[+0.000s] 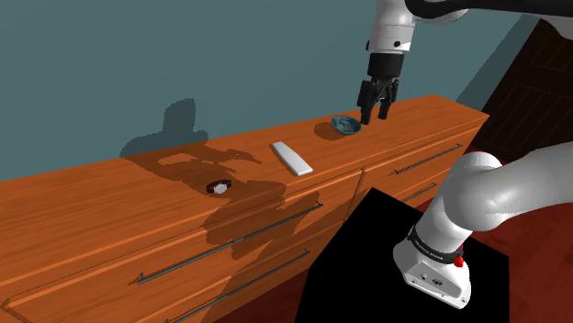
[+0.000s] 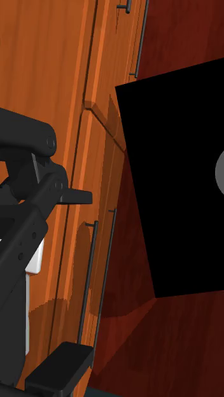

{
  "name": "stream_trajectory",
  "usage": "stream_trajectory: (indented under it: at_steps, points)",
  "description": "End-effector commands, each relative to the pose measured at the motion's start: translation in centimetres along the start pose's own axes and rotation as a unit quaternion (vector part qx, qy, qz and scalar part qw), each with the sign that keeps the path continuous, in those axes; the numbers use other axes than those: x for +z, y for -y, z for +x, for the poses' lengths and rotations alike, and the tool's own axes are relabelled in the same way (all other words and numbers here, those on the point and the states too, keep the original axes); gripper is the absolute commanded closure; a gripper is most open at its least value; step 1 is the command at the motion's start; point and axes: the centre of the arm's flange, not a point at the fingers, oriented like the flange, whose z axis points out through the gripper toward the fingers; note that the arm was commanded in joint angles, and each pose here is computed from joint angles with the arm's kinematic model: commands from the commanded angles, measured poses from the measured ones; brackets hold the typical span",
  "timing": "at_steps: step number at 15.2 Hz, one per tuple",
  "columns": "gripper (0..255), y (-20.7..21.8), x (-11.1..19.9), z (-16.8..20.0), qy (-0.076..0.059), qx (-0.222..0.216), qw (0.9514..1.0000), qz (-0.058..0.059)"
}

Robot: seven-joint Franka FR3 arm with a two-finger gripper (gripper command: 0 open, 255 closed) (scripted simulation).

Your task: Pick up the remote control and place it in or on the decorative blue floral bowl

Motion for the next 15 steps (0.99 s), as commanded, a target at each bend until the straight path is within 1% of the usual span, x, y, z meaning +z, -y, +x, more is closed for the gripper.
stream_trajectory:
  at_steps: [1,8,15]
  points:
    - [0,0.0,0.0,0.0,0.0,0.0,1.0,0.0]
    - [0,1.8,5.0,6.9,-0.026,0.026,0.9992,-0.013]
    - [0,3.1,9.7,14.0,-0.053,0.053,0.9969,-0.027]
